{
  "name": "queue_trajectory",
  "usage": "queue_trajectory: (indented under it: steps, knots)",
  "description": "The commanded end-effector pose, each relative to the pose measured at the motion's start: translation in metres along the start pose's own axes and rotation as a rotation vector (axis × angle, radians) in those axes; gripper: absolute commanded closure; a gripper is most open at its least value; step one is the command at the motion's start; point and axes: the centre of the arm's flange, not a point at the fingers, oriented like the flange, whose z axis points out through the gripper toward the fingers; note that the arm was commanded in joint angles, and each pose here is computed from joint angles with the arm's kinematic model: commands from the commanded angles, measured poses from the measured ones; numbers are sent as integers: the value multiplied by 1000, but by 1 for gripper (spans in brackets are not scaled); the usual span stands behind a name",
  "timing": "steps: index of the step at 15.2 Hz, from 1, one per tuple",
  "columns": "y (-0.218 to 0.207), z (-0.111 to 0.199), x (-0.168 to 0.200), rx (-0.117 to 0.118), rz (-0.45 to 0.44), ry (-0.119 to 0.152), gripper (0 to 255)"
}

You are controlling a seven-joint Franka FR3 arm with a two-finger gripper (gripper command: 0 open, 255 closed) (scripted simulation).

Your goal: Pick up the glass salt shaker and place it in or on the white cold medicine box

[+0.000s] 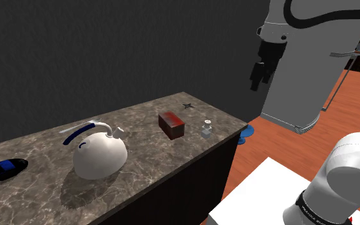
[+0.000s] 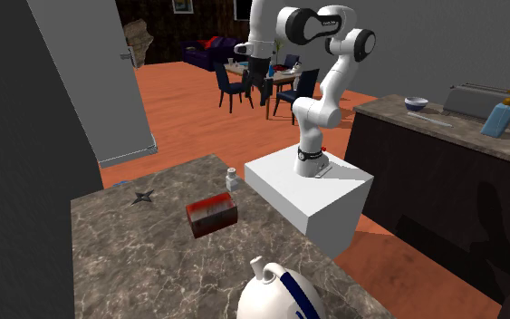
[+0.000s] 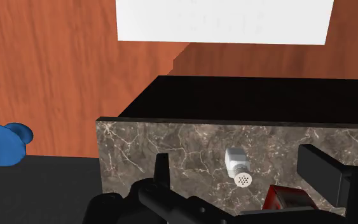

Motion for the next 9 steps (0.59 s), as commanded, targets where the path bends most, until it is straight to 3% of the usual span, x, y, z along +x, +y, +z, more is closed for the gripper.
queue_trajectory:
  steps: [1,9]
  knots:
    - [0,0,0,0,0,0,0]
    - [-12,80,73,77,24,-51,0]
